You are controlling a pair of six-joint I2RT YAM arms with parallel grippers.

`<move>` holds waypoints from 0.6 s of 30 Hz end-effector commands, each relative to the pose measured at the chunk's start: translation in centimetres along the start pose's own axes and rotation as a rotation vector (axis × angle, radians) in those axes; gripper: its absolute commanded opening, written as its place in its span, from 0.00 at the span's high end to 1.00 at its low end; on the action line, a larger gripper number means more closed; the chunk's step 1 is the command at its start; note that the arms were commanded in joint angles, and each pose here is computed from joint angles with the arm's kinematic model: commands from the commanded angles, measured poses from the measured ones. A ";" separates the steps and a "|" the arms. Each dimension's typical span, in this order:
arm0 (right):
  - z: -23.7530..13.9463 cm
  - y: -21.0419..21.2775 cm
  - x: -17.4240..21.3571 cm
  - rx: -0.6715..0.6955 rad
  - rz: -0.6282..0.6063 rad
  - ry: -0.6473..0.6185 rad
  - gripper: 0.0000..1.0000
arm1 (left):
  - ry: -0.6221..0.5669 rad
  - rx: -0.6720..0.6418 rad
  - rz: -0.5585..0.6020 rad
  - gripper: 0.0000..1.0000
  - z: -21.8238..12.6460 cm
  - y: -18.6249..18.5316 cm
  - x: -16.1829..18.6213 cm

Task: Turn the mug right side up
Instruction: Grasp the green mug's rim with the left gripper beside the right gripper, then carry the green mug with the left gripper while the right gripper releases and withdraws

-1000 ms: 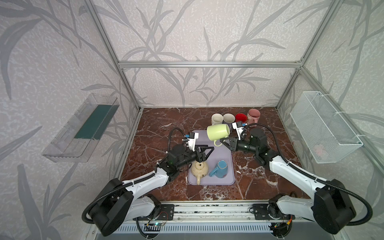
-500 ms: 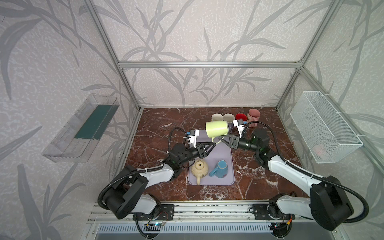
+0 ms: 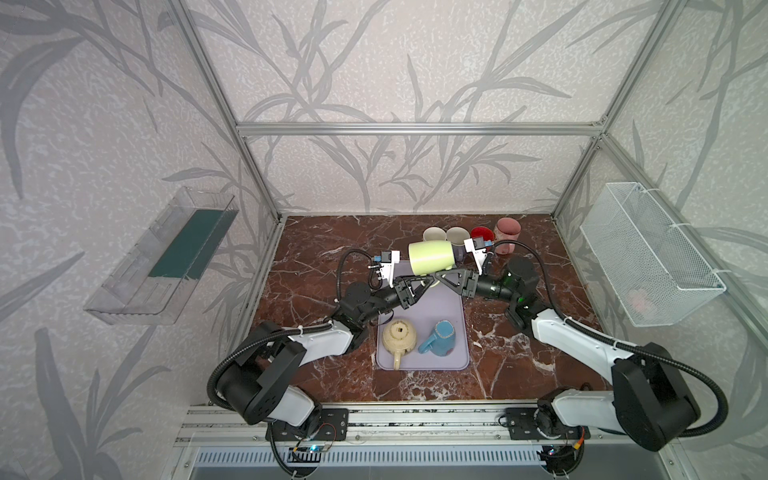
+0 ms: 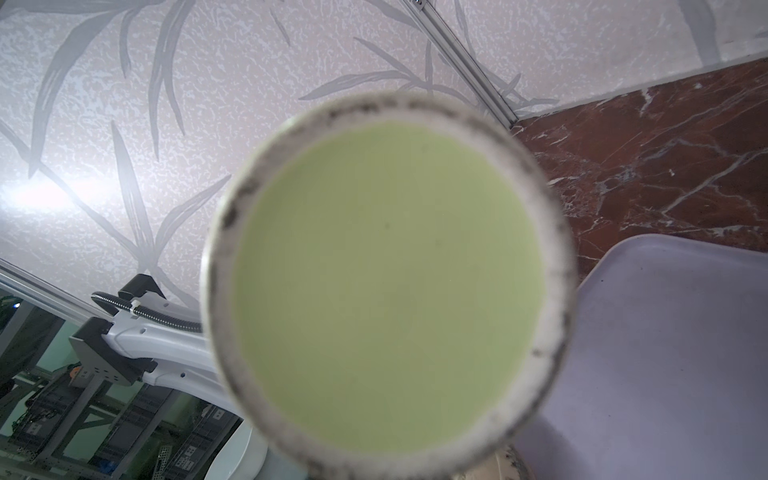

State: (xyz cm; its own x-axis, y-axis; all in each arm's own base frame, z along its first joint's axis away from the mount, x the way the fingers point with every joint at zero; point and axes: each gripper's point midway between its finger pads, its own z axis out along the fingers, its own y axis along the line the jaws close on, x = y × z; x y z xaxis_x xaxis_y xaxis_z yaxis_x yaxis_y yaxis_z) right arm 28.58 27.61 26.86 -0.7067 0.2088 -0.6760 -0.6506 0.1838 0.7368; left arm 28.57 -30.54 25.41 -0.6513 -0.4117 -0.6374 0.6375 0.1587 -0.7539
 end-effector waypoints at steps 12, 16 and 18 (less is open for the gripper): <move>0.3 1.5 -0.7 -0.116 -0.082 -0.030 1.00 | -0.019 0.085 0.026 0.99 0.9 -2.0 -1.4; 0.3 1.5 -0.6 -0.114 -0.084 -0.024 1.00 | -0.021 0.066 0.025 1.00 0.9 -1.5 -1.4; 0.3 1.4 -0.6 -0.114 -0.084 -0.018 0.95 | -0.023 0.060 0.029 1.00 0.8 -1.5 -1.4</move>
State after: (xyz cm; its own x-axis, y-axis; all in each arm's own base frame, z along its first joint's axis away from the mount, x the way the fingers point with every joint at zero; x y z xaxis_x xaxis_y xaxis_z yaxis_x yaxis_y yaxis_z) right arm 29.12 27.74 26.24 -0.7173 0.2209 -0.6608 -0.6475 0.1389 0.7493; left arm 29.04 -30.68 25.35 -0.6652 -0.4146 -0.6210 0.6264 0.1428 -0.7663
